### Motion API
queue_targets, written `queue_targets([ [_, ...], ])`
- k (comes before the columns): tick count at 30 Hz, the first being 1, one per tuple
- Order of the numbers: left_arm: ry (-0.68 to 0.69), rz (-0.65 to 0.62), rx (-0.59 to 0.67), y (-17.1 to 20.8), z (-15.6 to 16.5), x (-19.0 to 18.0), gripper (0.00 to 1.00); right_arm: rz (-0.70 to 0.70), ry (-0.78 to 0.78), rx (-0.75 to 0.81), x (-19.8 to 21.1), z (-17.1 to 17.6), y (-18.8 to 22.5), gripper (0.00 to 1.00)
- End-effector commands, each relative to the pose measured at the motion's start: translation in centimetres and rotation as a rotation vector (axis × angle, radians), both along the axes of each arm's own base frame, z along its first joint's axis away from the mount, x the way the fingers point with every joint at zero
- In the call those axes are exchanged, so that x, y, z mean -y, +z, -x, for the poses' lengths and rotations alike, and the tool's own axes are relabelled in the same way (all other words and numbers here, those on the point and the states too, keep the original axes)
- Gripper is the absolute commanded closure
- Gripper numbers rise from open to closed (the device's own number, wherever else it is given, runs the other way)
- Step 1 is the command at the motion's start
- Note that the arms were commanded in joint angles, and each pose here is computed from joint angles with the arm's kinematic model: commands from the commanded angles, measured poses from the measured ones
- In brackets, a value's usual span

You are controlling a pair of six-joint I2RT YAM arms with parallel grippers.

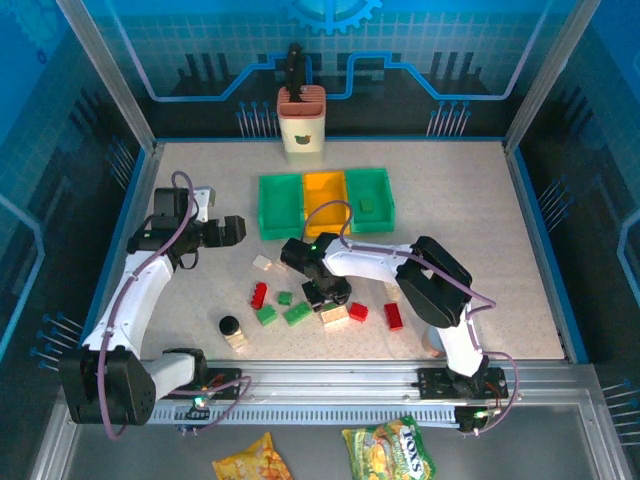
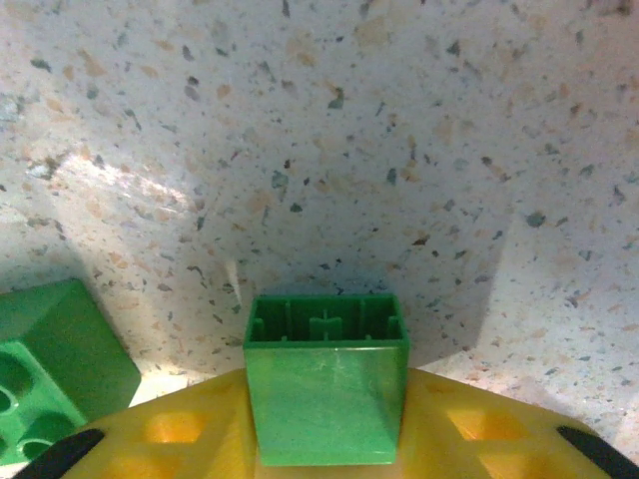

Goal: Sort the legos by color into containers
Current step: Pick up the lego from the bottom-center of the table, then place the lego in the container.

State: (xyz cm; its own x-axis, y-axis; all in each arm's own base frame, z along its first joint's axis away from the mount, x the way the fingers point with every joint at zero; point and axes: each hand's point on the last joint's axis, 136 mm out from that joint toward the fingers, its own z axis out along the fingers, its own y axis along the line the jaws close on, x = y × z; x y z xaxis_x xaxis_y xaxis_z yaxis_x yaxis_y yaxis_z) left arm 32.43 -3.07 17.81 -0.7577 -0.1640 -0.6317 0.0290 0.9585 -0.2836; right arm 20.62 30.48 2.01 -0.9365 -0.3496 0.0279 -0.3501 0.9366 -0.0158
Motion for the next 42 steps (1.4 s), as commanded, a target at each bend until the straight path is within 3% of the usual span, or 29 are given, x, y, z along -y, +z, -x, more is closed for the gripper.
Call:
queue_targets([
  [1,-0.017,0.021,0.026,0.6,-0.2,0.3,0.01,-0.009,-0.006,0.012,-0.5,0.0,0.8,0.61],
  [14,-0.015,0.016,0.025,0.6,-0.2,0.2,0.01,-0.068,-0.032,0.042,-0.2,-2.0,3.5,0.62],
  [24,-0.016,0.017,0.024,0.6,-0.3,0.2,0.01,-0.074,-0.074,0.079,3.2,-4.5,5.9,0.63],
  [42,-0.015,0.018,0.027,0.6,-0.1,0.2,0.01,-0.109,-0.217,0.162,10.8,-15.1,8.8,0.63],
])
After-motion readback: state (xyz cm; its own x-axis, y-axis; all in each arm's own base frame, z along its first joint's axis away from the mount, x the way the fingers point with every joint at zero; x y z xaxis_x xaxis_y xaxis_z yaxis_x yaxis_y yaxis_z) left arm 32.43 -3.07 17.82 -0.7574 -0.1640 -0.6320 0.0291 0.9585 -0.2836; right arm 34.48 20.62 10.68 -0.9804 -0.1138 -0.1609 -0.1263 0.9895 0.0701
